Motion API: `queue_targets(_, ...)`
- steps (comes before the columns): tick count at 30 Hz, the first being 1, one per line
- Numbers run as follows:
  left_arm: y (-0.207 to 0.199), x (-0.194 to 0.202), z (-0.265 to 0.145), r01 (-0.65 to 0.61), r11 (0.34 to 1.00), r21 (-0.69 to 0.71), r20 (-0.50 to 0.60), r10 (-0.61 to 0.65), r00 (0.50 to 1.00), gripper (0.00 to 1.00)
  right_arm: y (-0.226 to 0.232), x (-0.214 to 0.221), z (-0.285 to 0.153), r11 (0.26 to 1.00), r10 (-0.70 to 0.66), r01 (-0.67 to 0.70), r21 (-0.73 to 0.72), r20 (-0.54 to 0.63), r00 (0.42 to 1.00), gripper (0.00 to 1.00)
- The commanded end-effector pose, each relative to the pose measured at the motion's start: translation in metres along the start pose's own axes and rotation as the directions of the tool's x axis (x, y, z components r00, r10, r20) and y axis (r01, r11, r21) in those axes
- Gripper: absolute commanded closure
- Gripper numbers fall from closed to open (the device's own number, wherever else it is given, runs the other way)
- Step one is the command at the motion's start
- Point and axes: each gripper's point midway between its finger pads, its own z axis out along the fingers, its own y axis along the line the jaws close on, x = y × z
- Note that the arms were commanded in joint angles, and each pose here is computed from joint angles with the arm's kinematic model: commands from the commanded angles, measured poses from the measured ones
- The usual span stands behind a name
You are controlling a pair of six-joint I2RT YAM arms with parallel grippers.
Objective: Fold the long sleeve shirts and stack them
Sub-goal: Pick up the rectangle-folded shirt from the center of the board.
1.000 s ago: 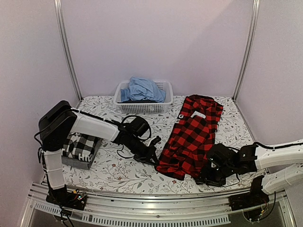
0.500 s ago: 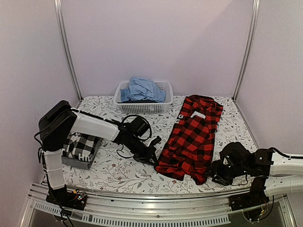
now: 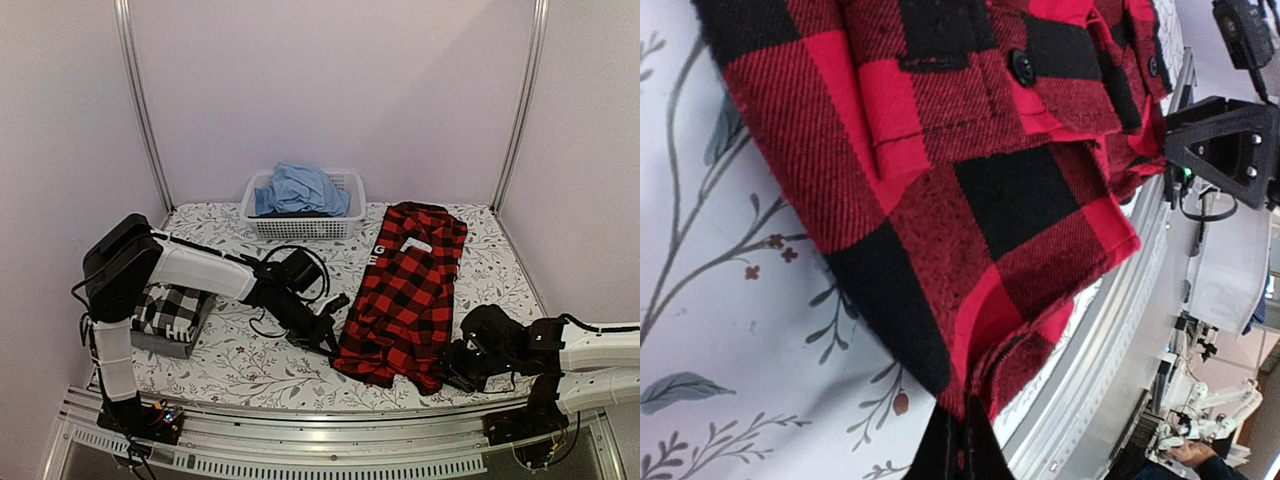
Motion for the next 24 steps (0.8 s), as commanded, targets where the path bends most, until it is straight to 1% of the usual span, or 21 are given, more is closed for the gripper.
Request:
queue_targets(1, -0.012, 0.008, 0.005, -0.034, 0.999, 0.031, -0.041, 0.035, 0.999, 1.00, -0.001, 0.002, 0.009, 1.000, 0.003, -0.003, -0.007, -0.013, 1.000, 0.57)
queue_targets(3, -0.012, 0.007, 0.004, -0.037, 0.999, 0.025, -0.036, 0.038, 0.999, 1.00, 0.000, 0.000, 0.009, 1.000, 0.002, -0.002, 0.000, -0.004, 1.000, 0.62)
queue_targets(5, -0.012, 0.004, 0.001, -0.044, 0.999, 0.010, -0.019, 0.044, 0.999, 1.00, 0.002, -0.006, 0.004, 1.000, -0.011, 0.010, 0.022, 0.029, 1.000, 0.63)
queue_targets(6, -0.012, 0.003, 0.000, -0.047, 0.999, 0.003, -0.014, 0.047, 0.999, 1.00, 0.001, -0.010, 0.002, 0.999, -0.018, 0.017, 0.035, 0.048, 0.999, 0.61)
queue_targets(9, -0.009, 0.000, -0.001, -0.046, 0.999, -0.008, -0.002, 0.046, 0.999, 1.00, 0.002, -0.016, -0.004, 0.999, -0.028, 0.025, 0.032, 0.083, 0.996, 0.46)
queue_targets(11, -0.010, -0.004, -0.002, -0.048, 0.999, -0.005, 0.012, 0.048, 0.999, 1.00, 0.001, -0.017, -0.005, 1.000, -0.013, 0.012, 0.019, 0.095, 0.995, 0.43)
queue_targets(13, -0.013, -0.008, -0.003, -0.053, 0.999, 0.003, 0.024, 0.053, 0.998, 1.00, -0.001, -0.018, -0.003, 1.000, -0.001, 0.000, 0.008, 0.100, 0.995, 0.44)
queue_targets(15, -0.015, -0.011, -0.005, -0.060, 0.998, 0.007, 0.033, 0.059, 0.998, 1.00, 0.000, -0.016, -0.002, 1.000, 0.009, -0.008, -0.006, 0.091, 0.996, 0.49)
queue_targets(17, -0.016, -0.012, -0.005, -0.062, 0.998, 0.008, 0.035, 0.061, 0.998, 1.00, 0.000, -0.012, 0.002, 1.000, 0.007, -0.007, -0.008, 0.066, 0.998, 0.52)
queue_targets(22, -0.017, -0.013, -0.005, -0.062, 0.998, 0.011, 0.033, 0.061, 0.998, 1.00, -0.009, -0.003, 0.013, 1.000, -0.006, 0.006, 0.025, 0.018, 1.000, 0.55)
queue_targets(24, -0.016, -0.013, -0.005, -0.063, 0.998, 0.009, 0.036, 0.062, 0.997, 1.00, -0.010, 0.004, 0.017, 1.000, -0.009, 0.009, 0.020, -0.017, 1.000, 0.59)
